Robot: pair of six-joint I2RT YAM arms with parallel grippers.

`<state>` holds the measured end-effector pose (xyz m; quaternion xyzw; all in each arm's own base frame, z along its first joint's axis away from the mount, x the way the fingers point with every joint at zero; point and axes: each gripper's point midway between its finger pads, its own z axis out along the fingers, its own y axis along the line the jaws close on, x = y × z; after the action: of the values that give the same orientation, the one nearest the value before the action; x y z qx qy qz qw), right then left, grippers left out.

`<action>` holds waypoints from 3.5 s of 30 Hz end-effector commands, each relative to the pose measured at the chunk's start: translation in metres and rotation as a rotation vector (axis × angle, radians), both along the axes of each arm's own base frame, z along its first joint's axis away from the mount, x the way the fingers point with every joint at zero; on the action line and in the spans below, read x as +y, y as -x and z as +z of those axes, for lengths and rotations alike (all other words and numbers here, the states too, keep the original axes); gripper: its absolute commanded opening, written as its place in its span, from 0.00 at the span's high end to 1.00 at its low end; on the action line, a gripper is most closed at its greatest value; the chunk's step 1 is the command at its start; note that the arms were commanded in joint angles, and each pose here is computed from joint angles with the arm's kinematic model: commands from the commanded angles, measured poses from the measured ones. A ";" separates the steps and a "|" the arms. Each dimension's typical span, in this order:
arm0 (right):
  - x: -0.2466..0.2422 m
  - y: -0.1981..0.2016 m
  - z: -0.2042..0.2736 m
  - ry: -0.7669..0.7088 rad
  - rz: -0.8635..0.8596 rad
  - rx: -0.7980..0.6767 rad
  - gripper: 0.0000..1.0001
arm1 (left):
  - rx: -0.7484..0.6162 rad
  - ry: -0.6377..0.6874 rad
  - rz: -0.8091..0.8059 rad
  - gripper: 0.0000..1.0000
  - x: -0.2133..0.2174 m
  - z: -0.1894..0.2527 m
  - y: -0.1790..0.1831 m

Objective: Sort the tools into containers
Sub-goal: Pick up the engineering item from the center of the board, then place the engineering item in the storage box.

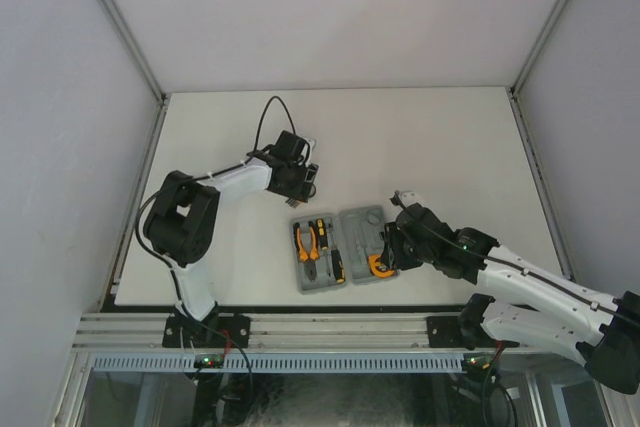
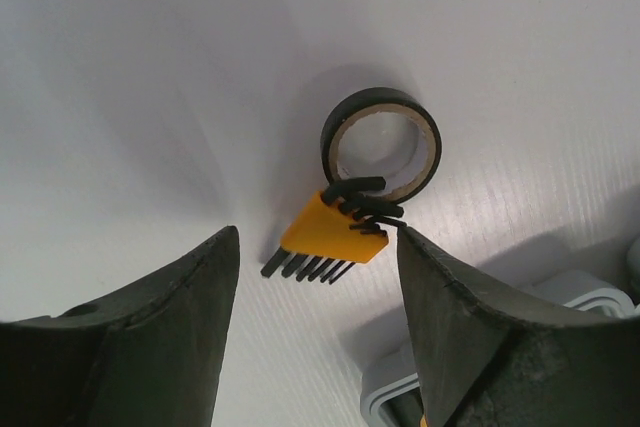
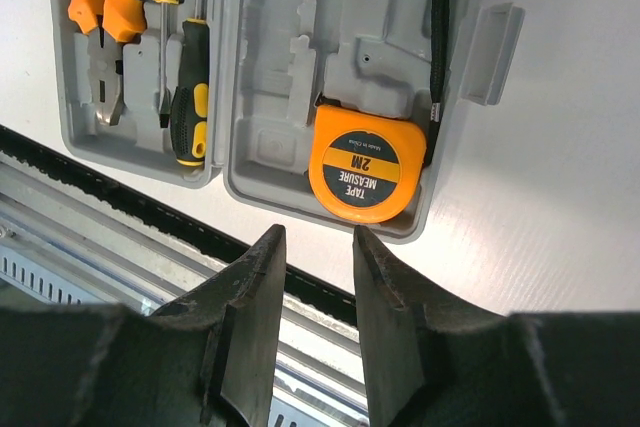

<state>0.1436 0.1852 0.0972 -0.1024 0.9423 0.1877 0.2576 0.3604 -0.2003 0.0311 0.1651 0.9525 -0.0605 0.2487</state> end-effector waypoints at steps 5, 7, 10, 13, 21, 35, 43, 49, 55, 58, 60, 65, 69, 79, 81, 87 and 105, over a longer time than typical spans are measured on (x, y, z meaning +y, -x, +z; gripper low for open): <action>0.007 -0.002 0.005 -0.029 0.015 -0.015 0.67 | -0.012 0.025 -0.028 0.33 -0.006 0.005 -0.015; 0.007 -0.002 0.005 -0.030 0.014 -0.014 0.67 | -0.010 0.023 -0.025 0.35 -0.005 0.004 -0.015; 0.008 -0.001 0.006 -0.033 0.014 -0.014 0.67 | -0.010 0.037 -0.032 0.42 -0.008 0.005 -0.015; 0.008 0.000 0.007 -0.037 0.013 -0.015 0.67 | -0.016 0.046 -0.031 0.46 -0.008 0.008 -0.014; 0.006 0.000 0.013 -0.038 -0.005 -0.031 0.67 | -0.045 0.095 -0.017 0.55 -0.010 0.026 -0.009; -0.009 -0.008 0.030 -0.063 -0.103 -0.110 0.67 | -0.170 0.116 -0.092 0.57 -0.044 0.089 0.024; -0.025 -0.015 0.043 -0.093 -0.212 -0.167 0.67 | -0.169 0.168 -0.138 0.59 -0.094 0.100 0.061; -0.039 -0.015 0.048 -0.120 -0.307 -0.191 0.67 | -0.184 0.251 0.007 0.60 -0.122 0.110 0.079; -0.053 -0.013 0.054 -0.168 -0.383 -0.215 0.67 | -0.111 0.356 0.277 0.60 -0.132 0.094 0.091; -0.059 -0.011 0.057 -0.185 -0.399 -0.230 0.68 | -0.068 0.386 0.376 0.61 -0.135 0.082 0.095; -0.063 -0.009 0.059 -0.192 -0.404 -0.239 0.67 | -0.041 0.407 0.416 0.60 -0.140 0.074 0.096; -0.071 -0.005 0.059 -0.190 -0.406 -0.254 0.67 | 0.013 0.438 0.491 0.59 -0.153 0.059 0.098; -0.073 -0.004 0.061 -0.206 -0.404 -0.266 0.67 | 0.052 0.440 0.529 0.59 -0.160 0.045 0.103; -0.071 -0.003 0.062 -0.216 -0.386 -0.274 0.67 | 0.058 0.376 0.613 0.53 -0.149 0.026 0.106; -0.072 -0.003 0.063 -0.218 -0.386 -0.276 0.68 | 0.063 0.372 0.628 0.52 -0.147 0.022 0.107; -0.070 -0.002 0.062 -0.217 -0.377 -0.268 0.67 | 0.059 0.374 0.654 0.47 -0.146 0.018 0.105; -0.049 -0.007 0.054 -0.182 -0.304 -0.228 0.68 | -0.126 0.511 0.500 0.34 -0.145 0.100 0.087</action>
<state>0.1447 0.1200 0.1466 0.0652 0.8936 0.2017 0.3956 0.2595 -0.3498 0.0714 -0.1722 0.9296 -0.1781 0.2728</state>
